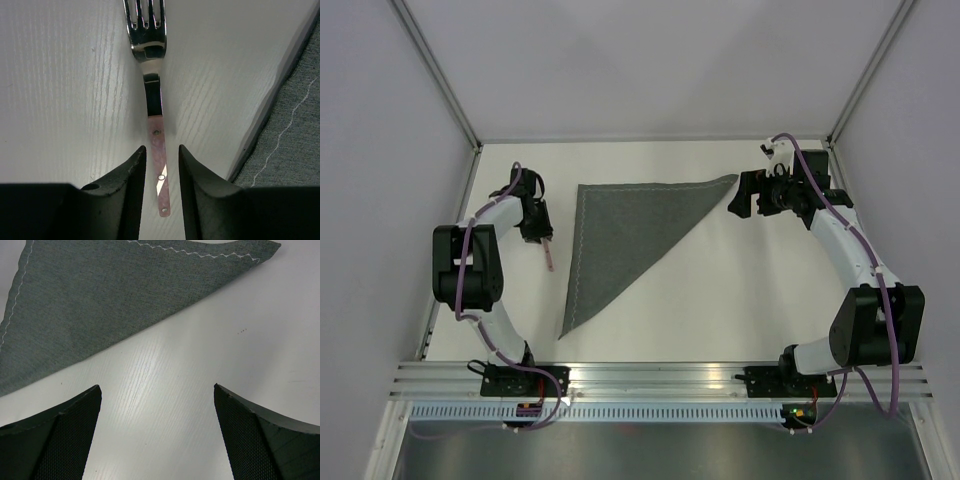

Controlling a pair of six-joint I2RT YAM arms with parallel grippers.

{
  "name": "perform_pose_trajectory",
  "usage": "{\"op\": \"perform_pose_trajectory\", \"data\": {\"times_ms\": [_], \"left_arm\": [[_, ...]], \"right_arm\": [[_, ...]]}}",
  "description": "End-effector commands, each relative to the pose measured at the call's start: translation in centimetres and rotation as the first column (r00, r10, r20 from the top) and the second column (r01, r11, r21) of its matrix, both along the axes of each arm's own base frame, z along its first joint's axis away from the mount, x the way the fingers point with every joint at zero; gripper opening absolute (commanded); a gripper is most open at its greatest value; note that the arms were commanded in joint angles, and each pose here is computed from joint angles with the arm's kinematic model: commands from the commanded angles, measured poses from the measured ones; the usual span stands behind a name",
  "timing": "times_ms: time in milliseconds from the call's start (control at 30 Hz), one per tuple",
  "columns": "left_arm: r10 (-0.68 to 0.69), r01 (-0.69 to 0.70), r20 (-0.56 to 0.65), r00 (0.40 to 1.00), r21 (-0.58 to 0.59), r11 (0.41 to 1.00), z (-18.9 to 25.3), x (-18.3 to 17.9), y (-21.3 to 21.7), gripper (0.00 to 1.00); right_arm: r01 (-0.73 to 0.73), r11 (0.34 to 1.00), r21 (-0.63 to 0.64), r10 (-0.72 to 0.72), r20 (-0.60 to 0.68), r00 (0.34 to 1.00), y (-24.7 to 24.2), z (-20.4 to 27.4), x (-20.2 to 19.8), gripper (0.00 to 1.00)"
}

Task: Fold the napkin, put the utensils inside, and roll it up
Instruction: Grab a utensil with the left arm, then place the utensil onto the napkin

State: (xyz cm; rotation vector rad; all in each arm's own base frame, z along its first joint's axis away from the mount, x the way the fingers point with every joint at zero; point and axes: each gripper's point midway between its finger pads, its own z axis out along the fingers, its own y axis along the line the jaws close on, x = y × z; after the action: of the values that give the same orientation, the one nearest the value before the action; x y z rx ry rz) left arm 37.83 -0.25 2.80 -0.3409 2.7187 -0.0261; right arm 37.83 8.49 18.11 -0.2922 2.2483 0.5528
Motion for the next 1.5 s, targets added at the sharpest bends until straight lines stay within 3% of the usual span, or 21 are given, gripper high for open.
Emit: {"op": "perform_pose_trajectory", "data": {"times_ms": [0, 200, 433, 567, 700, 833, 1000, 1167, 1333, 1467], "left_arm": [[0.063, -0.063, 0.037, 0.997, 0.014, 0.998, 1.1, 0.2, 0.7, 0.37], [0.044, -0.044, 0.015, 0.999, 0.014, 0.999, 0.1, 0.4, -0.5, 0.35], [0.043, -0.043, 0.0, 0.999, 0.02, 0.999, -0.8, 0.7, -0.7, 0.25], [0.044, -0.043, -0.004, 0.999, 0.034, 0.998, -1.1, 0.7, -0.5, 0.18], [0.039, -0.039, 0.007, 0.999, 0.045, 0.998, -0.7, 0.8, -0.3, 0.02], [0.004, -0.005, 0.103, 0.995, 0.016, 1.0, 2.7, 2.4, -0.9, 0.02], [-0.124, 0.139, 0.318, 0.94, -0.024, 0.99, 11.1, 4.5, -4.2, 0.02], [-0.401, 0.449, 0.391, 0.828, -0.036, 0.893, 14.7, 3.1, -12.4, 0.02], [-0.636, 0.684, 0.331, 0.697, -0.043, 0.728, 12.1, -0.7, -20.5, 0.02], [-0.714, 0.749, 0.274, 0.644, -0.038, 0.661, 9.3, -2.1, -24.0, 0.02]], "right_arm": [[-0.002, 1.0, 0.005, 0.002, 0.048, 0.999, 0.0, 1.7, 0.5, 0.98], [-0.003, 1.0, 0.004, 0.003, 0.055, 0.999, 0.0, 1.9, 0.3, 0.98], [0.001, 1.0, 0.005, -0.002, 0.053, 0.999, 0.0, 1.9, 0.2, 0.98], [0.001, 1.0, 0.005, -0.002, 0.053, 0.999, 0.0, 1.9, 0.3, 0.98], [0.0, 1.0, 0.004, -0.001, 0.049, 0.999, 0.0, 1.8, 0.3, 0.98], [0.0, 1.0, 0.004, -0.001, 0.046, 0.999, 0.0, 1.6, 0.3, 0.98], [0.0, 1.0, 0.006, 0.0, 0.047, 0.999, 0.0, 1.7, 0.3, 0.98], [0.0, 1.0, 0.003, 0.0, 0.065, 0.998, 0.0, 2.0, 0.4, 0.98], [0.012, 1.0, -0.004, -0.012, 0.07, 0.997, -0.2, 2.0, 0.4, 0.98], [0.023, 1.0, -0.01, -0.022, 0.074, 0.997, -0.4, 1.9, 0.5, 0.98]]}}
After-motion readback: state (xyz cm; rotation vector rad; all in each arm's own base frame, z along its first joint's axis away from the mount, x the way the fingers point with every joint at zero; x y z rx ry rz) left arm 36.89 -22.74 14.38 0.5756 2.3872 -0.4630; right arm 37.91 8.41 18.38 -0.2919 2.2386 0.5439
